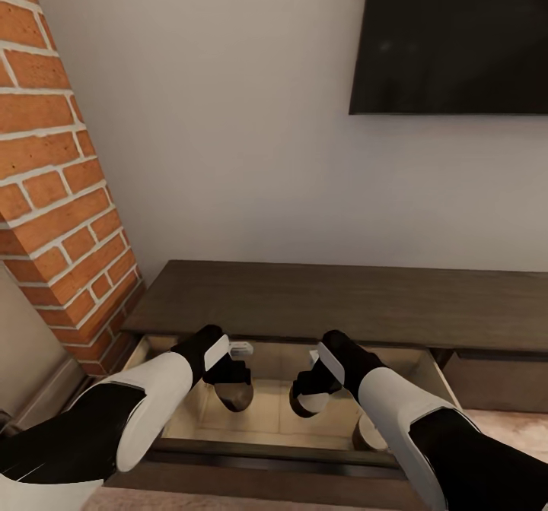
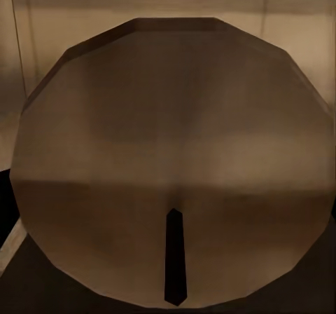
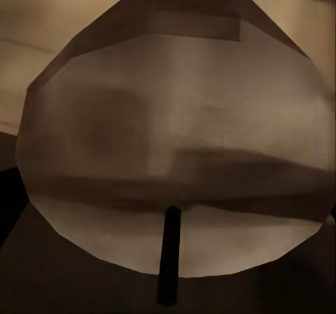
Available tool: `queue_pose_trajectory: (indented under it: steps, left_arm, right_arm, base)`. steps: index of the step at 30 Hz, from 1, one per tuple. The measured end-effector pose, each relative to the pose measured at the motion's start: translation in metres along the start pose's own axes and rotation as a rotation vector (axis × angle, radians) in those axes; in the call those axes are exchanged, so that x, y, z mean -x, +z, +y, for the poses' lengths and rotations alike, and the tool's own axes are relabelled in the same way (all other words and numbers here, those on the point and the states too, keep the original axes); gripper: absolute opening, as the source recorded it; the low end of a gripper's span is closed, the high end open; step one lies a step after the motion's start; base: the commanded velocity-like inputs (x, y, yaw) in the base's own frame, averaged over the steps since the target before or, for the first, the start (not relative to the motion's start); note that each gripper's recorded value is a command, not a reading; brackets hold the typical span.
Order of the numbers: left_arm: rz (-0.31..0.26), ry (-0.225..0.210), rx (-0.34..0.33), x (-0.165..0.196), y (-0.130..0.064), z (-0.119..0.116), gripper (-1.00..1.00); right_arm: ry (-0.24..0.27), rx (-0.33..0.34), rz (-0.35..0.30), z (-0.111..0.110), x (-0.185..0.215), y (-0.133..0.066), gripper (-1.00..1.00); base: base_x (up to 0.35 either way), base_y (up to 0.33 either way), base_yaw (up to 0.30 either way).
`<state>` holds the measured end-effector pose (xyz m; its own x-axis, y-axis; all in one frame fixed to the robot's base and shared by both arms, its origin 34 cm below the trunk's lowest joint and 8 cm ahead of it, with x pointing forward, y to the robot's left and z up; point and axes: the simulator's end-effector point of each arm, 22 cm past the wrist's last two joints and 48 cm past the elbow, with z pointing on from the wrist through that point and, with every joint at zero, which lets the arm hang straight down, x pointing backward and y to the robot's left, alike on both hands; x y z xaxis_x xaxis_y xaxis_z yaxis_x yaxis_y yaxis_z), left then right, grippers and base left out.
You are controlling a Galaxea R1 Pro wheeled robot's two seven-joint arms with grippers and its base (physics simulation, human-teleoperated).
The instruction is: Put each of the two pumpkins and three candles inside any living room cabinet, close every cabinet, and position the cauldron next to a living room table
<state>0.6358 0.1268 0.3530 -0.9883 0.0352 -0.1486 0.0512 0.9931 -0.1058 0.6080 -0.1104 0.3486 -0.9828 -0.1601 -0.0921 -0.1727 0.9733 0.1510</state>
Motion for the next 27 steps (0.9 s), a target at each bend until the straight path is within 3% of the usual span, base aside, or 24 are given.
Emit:
queue_pose_trajectory:
  steps: [15, 27]
  left_arm:
    - [0.005, -0.001, -0.001, -0.002, 0.001, 0.000, -1.00]
    - [0.054, -0.006, -0.002, -0.014, 0.028, 0.003, -1.00]
  right_arm:
    - [0.002, 0.002, -0.001, 0.000, 0.001, 0.000, -1.00]
    - [0.010, 0.010, 0.048, -0.002, -0.011, 0.026, -1.00]
  base:
    - [0.014, 0.000, 0.000]
    - [0.000, 0.000, 0.000]
